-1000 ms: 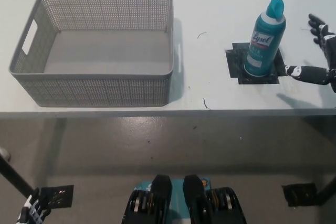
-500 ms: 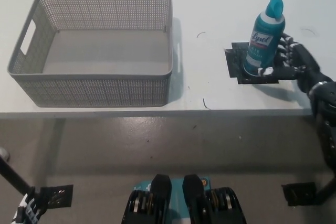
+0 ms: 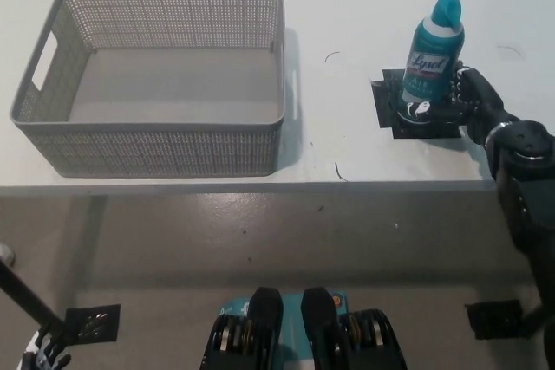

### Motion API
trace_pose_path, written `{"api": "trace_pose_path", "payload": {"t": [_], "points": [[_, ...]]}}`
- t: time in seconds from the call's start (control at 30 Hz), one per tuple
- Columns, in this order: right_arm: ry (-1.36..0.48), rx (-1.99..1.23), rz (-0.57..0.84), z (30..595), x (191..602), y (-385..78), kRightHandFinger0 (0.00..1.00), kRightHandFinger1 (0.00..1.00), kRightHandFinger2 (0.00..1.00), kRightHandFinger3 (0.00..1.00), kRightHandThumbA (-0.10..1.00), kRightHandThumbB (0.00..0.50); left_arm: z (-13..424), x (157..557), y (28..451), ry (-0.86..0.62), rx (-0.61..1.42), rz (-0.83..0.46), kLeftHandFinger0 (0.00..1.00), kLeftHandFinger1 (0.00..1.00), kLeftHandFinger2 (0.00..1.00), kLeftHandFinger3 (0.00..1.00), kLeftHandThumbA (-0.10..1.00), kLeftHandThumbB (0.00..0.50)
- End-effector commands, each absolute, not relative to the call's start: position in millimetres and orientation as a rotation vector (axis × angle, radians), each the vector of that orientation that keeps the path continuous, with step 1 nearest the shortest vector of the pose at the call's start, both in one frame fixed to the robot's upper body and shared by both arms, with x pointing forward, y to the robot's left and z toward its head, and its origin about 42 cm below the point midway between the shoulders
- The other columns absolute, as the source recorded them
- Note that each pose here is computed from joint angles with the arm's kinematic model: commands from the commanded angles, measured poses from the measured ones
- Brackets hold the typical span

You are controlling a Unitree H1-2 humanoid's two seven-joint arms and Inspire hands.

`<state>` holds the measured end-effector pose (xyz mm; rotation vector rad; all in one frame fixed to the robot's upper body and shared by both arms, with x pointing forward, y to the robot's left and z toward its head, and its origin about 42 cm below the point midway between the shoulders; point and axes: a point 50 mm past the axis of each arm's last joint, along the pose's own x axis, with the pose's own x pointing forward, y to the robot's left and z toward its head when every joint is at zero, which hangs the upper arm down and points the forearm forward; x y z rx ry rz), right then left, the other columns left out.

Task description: Use the right hand to pick up an air purifying spray and put it inside a container

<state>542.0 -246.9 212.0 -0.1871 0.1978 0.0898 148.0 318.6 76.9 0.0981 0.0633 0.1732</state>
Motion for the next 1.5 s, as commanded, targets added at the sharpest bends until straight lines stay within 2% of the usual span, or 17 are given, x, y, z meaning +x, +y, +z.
{"api": "trace_pose_path", "payload": {"t": [0.0,0.03,0.07,0.1,0.13,0.17,0.23,0.3,0.4,0.5,0.67,0.7,0.73,0.83,0.93,1.07,1.47], "points": [[-0.007,-0.161,-0.038,269,569,-239,1.00,1.00,1.00,1.00,0.95,0.500,82,139,323,0.073,0.093,0.134,1.00,1.00,1.00,1.00,1.00,0.358],[-0.037,-0.149,-0.104,273,571,-240,1.00,1.00,1.00,1.00,0.66,0.500,82,141,321,0.073,0.091,0.128,1.00,1.00,1.00,1.00,1.00,0.353],[-0.072,-0.137,-0.179,278,572,-237,1.00,1.00,1.00,1.00,0.61,0.500,81,142,321,0.075,0.093,0.124,1.00,1.00,1.00,1.00,1.00,0.353],[-0.114,-0.090,-0.300,286,574,-234,1.00,1.00,1.00,1.00,0.12,0.449,79,144,319,0.084,0.091,0.120,1.00,1.00,1.00,1.00,1.00,0.372],[-0.138,-0.043,-0.348,287,574,-233,0.81,0.85,0.83,0.86,-0.06,0.434,78,145,319,0.087,0.093,0.113,1.00,1.00,1.00,1.00,1.00,0.366],[-0.157,0.016,-0.379,289,573,-231,0.71,0.75,0.73,0.76,-0.09,0.428,78,144,319,0.089,0.094,0.108,1.00,1.00,1.00,1.00,1.00,0.365],[-0.172,0.117,-0.410,291,574,-226,0.45,0.47,0.48,0.55,-0.10,0.403,78,148,320,0.084,0.132,0.095,1.00,1.00,1.00,1.00,0.94,0.327],[-0.167,0.088,-0.420,286,573,-225,0.37,0.38,0.39,0.47,-0.10,0.445,77,147,320,0.097,0.132,0.086,1.00,1.00,1.00,1.00,0.82,0.314],[-0.141,0.022,-0.445,277,570,-227,0.37,0.38,0.40,0.49,-0.10,0.428,75,148,317,0.113,0.122,0.067,1.00,1.00,1.00,1.00,0.64,0.259],[-0.123,0.045,-0.450,264,566,-231,0.32,0.33,0.35,0.46,-0.10,0.419,72,148,318,0.122,0.133,0.060,1.00,1.00,1.00,1.00,0.61,0.300],[-0.121,0.023,-0.494,265,563,-234,0.38,0.40,0.42,0.48,-0.10,0.430,72,147,315,0.131,0.137,0.055,1.00,1.00,1.00,1.00,0.54,0.316],[-0.145,0.021,-0.485,273,564,-234,0.64,0.44,0.42,0.49,-0.10,0.436,72,147,315,0.135,0.133,0.054,1.00,1.00,1.00,1.00,0.52,0.306],[-0.147,0.023,-0.486,273,564,-234,0.66,0.44,0.42,0.49,-0.10,0.437,72,147,315,0.135,0.134,0.053,1.00,1.00,1.00,1.00,0.52,0.305],[-0.246,0.049,-0.453,304,565,-226,0.42,0.37,0.39,0.45,-0.10,0.442,72,149,315,0.135,0.134,0.056,1.00,1.00,1.00,1.00,0.53,0.310],[-0.347,0.011,-0.405,336,564,-215,0.29,0.30,0.38,0.44,-0.10,0.434,71,151,316,0.136,0.131,0.055,1.00,1.00,1.00,1.00,0.55,0.311],[-0.486,-0.010,-0.304,387,558,-189,0.39,0.37,0.42,0.43,-0.10,0.447,73,153,316,0.136,0.137,0.046,1.00,1.00,1.00,1.00,0.65,0.309],[-0.668,-0.067,-0.055,459,538,-91,0.30,0.31,0.38,0.39,-0.10,0.447,76,160,312,0.136,0.163,0.028,1.00,1.00,1.00,1.00,0.74,0.290]]}}
